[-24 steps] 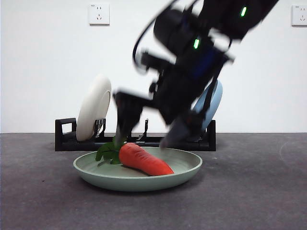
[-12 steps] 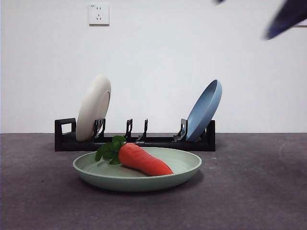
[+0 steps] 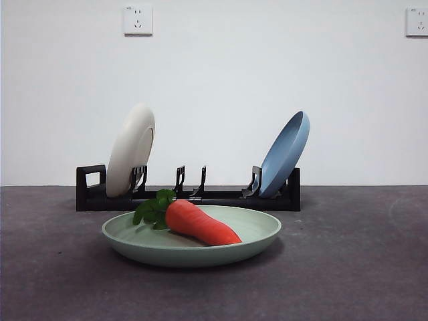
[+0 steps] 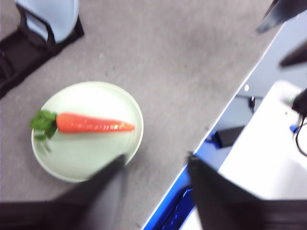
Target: Take the green plate from the plate rack,put the plate on the table,take the carrot from the table,put the carrot in the plate
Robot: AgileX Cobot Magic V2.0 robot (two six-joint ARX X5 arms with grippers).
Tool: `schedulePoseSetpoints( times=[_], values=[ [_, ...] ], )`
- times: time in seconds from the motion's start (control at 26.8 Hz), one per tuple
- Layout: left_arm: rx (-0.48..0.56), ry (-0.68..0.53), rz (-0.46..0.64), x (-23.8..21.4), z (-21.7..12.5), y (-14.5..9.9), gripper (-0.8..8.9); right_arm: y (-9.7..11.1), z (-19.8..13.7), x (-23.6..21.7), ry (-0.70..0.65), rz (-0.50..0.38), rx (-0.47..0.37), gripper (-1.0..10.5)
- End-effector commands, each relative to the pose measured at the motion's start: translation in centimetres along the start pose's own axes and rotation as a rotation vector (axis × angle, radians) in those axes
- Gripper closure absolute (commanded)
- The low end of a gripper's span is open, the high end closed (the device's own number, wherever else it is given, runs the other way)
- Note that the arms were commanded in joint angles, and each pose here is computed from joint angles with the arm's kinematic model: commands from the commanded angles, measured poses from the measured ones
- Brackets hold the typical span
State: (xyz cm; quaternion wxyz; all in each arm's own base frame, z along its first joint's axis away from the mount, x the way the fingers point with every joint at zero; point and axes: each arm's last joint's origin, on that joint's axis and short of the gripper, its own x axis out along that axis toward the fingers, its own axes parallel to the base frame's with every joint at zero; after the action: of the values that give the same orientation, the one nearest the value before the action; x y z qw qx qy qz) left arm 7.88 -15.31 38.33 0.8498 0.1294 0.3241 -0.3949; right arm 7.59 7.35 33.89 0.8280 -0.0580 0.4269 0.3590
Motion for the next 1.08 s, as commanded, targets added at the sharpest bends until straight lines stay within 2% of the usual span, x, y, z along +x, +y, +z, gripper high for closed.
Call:
schedulePoseSetpoints(
  times=[0.04,1.01,1.08],
  values=[
    [-0.006,0.0,-0.002,-0.05,-0.01,-0.01,8.21,0.01,-0.07,0.05,-0.001,0.003,0.004,9.5],
    [-0.005,-0.006,-0.003,-0.09,0.03,0.01,8.17,0.0,-0.08,-0.03,-0.01,-0.001,0.021,9.5],
    [0.006,-0.051,0.059,-0.75,0.08,0.61,8.17,0.0,-0.07,-0.03,-0.01,-0.001,0.021,9.5]
  ],
)
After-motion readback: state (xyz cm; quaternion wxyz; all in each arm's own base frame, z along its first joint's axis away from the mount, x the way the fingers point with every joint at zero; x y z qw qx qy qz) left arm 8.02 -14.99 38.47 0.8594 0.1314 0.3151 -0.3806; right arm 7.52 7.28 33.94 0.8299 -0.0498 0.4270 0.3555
